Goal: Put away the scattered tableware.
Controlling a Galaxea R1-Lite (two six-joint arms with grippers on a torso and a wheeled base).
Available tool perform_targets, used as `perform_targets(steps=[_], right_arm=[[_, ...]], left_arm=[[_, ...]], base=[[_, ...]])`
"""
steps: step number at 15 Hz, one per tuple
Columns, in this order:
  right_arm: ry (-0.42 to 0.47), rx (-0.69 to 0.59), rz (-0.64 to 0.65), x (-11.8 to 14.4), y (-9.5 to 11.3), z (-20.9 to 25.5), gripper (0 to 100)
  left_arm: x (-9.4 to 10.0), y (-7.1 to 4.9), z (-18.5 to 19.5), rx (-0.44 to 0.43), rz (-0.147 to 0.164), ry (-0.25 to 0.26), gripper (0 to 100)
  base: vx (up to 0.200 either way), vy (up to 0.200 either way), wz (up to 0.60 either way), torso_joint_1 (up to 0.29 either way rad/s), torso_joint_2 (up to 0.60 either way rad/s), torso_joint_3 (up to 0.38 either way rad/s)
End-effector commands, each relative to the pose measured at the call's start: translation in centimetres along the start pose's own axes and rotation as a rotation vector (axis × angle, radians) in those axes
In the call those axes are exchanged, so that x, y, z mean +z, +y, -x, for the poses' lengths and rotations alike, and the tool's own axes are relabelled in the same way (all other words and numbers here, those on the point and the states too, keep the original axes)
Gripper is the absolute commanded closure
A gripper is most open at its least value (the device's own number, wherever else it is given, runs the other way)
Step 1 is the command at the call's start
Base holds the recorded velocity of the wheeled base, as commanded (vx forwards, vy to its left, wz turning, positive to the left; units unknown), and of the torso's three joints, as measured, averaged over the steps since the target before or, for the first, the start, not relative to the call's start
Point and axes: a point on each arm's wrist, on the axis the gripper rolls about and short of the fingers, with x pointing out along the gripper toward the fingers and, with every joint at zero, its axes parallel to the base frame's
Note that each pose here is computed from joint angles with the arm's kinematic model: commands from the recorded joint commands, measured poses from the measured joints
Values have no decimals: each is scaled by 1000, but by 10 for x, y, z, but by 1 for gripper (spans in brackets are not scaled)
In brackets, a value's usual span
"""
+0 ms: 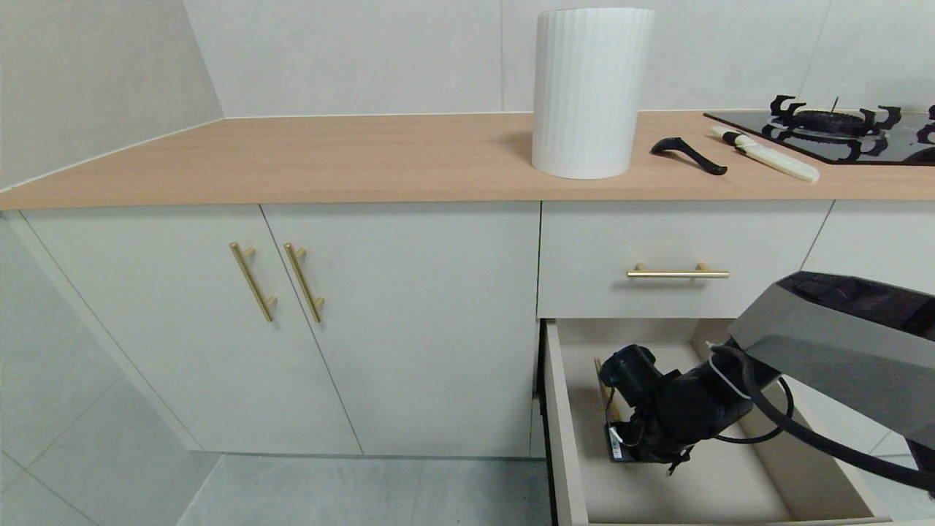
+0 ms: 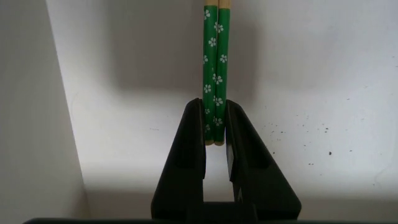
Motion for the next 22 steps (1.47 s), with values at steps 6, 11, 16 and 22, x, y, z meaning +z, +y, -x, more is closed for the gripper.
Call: perform_targets(steps=[6,11,16,22], right_arm=[[4,-4,1,-1,0,-2,0],[0,-2,0,0,0,0,0],[-65,29,-14,10,-3,34,0],[-319,143,-60,20,-29,166,0]], left_arm=[[0,0,0,1,0,0,0],[0,0,0,1,0,0,0],[0,0,0,1,0,0,0],[0,0,0,1,0,0,0]], base=[[0,0,0,0,0,0],[0,0,0,0,0,0],[0,0,0,0,0,0],[0,0,0,0,0,0]])
